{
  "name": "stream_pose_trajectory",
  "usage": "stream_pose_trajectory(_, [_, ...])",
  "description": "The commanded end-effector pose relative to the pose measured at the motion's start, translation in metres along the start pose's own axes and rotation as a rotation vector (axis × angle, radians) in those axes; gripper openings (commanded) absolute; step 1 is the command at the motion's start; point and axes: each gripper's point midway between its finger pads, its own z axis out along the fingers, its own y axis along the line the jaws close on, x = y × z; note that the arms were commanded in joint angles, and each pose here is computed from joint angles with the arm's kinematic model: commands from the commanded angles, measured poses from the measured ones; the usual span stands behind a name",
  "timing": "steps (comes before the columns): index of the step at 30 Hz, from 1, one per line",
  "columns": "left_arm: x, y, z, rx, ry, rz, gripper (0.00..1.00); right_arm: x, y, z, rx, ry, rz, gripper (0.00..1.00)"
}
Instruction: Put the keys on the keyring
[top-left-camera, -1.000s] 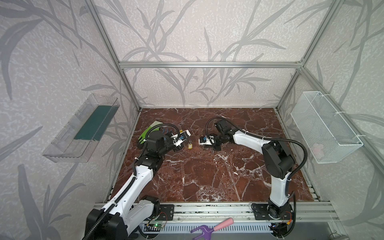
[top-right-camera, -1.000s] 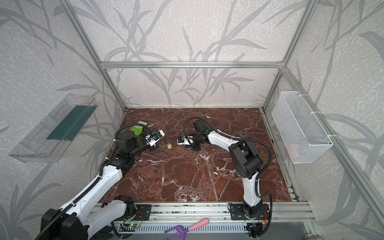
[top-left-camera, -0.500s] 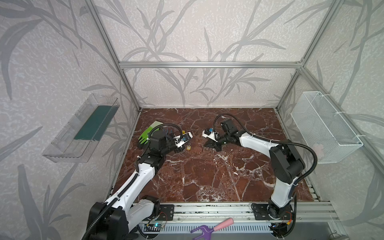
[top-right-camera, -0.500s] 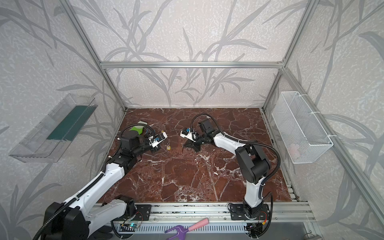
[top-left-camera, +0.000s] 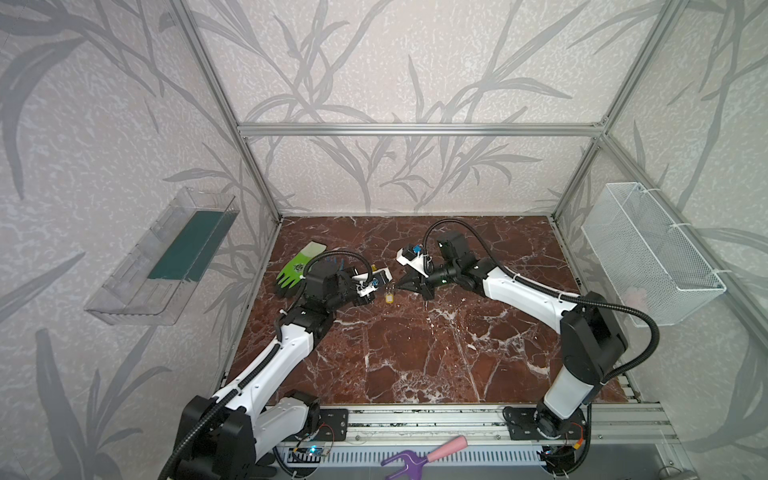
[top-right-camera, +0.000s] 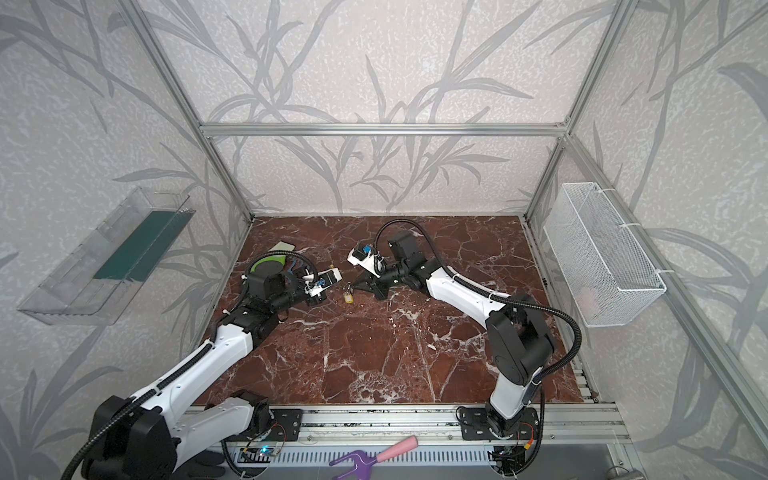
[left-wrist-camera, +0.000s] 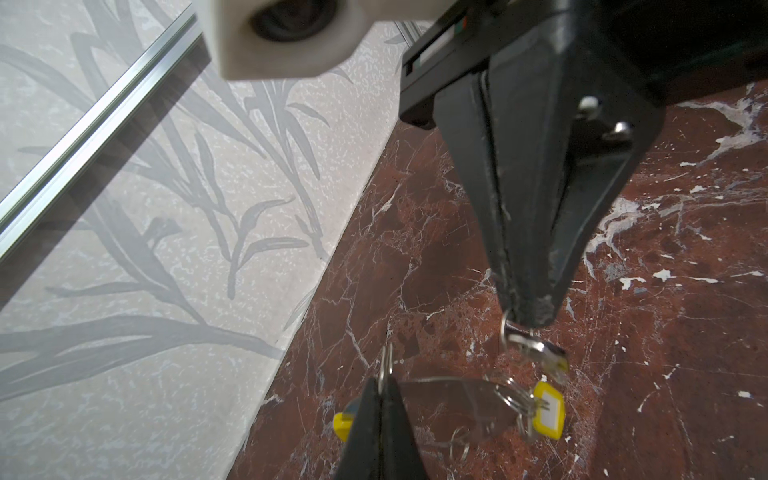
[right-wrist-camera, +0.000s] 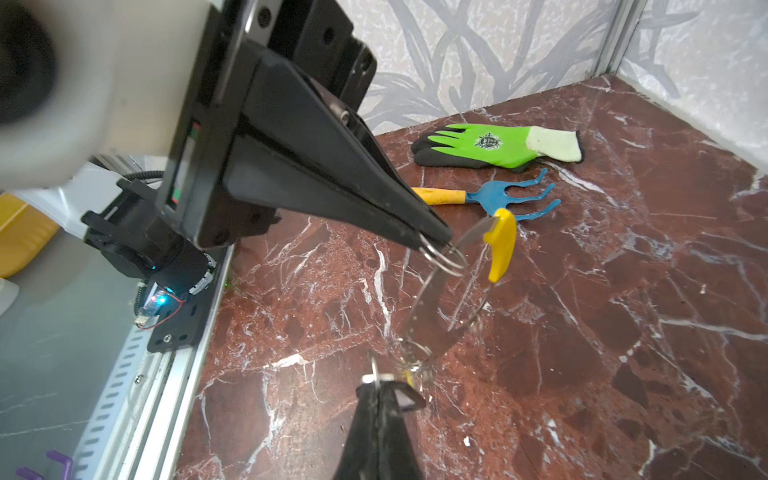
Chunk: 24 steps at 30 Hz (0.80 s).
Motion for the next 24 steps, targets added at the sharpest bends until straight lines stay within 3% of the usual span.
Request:
stream_pose_trajectory(1, [-0.01, 0.008, 0.0, -0.039, -0.03, 0.072, 0.0, -0.03, 0.004, -0.007, -0.009, -0.088, 0.009, 0.0])
stream_pose_trajectory(24, [-0.012, -0.003, 0.001, 0.002, -0.007, 0.086, 0.0, -0.039, -0.012, -0.006, 0.08, -0.097, 0.063, 0.0])
